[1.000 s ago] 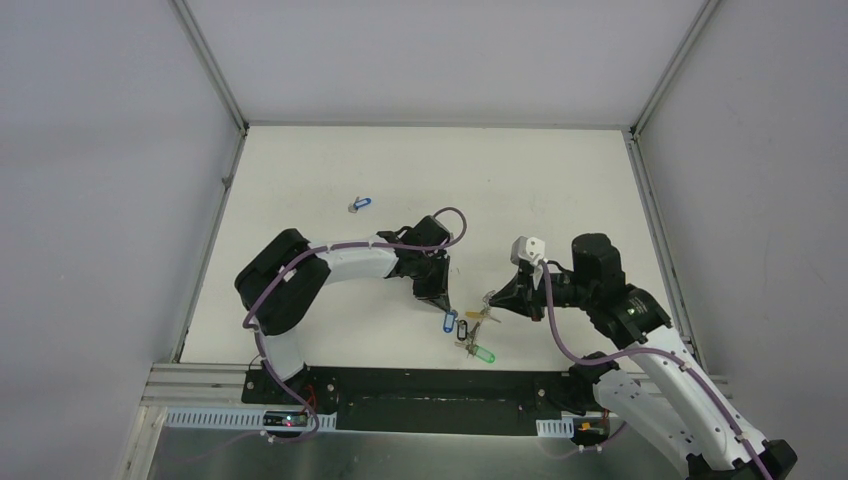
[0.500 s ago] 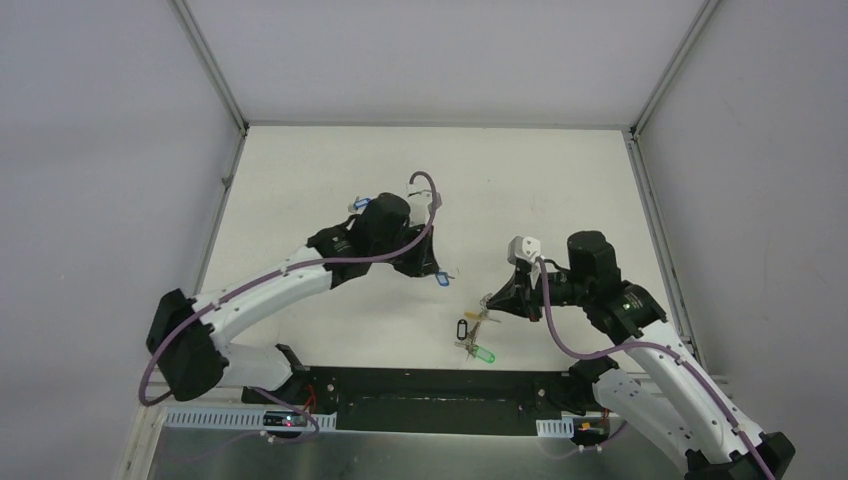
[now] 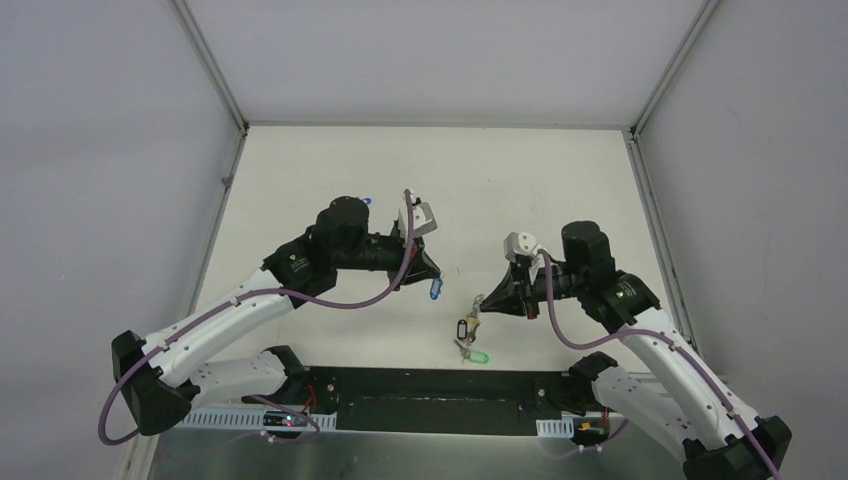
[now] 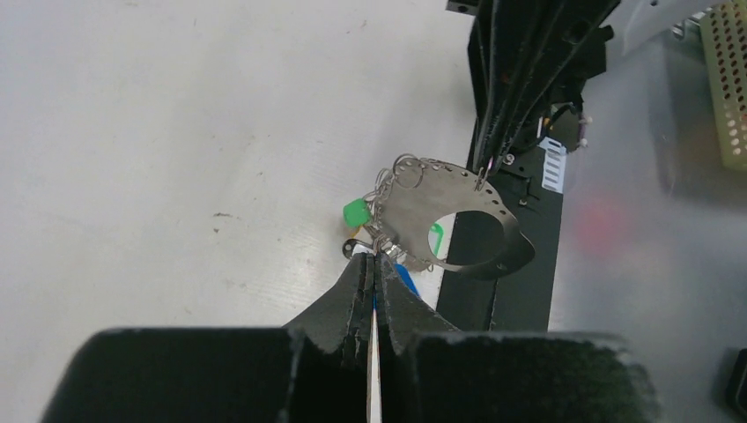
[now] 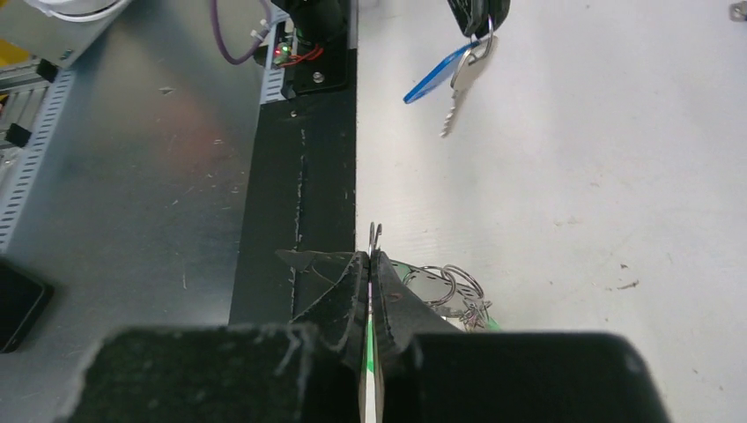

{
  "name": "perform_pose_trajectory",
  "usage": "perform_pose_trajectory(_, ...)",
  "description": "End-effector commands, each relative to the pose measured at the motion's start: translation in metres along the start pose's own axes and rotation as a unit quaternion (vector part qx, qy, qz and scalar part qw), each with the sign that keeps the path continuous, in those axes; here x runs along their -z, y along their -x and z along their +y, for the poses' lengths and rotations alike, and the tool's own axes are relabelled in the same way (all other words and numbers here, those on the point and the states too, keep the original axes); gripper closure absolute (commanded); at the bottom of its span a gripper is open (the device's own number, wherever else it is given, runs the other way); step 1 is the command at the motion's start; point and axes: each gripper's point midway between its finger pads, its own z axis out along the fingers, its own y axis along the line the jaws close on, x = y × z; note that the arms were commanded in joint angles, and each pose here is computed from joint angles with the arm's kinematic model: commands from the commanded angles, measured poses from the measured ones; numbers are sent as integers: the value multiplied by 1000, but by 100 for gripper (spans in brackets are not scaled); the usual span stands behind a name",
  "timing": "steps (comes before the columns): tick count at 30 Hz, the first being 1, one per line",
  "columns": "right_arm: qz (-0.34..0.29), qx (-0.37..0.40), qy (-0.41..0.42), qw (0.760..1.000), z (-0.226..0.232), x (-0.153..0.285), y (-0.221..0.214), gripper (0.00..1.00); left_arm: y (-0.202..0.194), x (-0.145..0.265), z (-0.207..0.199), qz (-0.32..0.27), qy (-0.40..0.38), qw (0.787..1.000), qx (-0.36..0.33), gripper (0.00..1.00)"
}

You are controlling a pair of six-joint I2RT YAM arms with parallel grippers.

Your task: Put the keys on the keyring

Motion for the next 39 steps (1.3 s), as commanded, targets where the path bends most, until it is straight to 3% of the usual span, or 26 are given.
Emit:
perform_pose_trajectory(1, -50, 63, 53, 995, 16, 1, 38, 100, 21, -1, -25, -58, -76, 992, -79, 100)
perform_pose_trajectory(9, -63, 68, 82, 992, 22, 0, 43, 100, 10, -21, -56, -53, -115, 977, -170, 100)
perform_pose_trajectory(20, -67, 62, 110, 990, 29, -1, 41, 100, 12, -37, -55, -49, -88, 979, -178, 100)
perform_pose_trajectory(39, -63, 57, 102, 991, 24, -4, 35, 100, 23, -40, -81, -67, -121, 967, -215, 100)
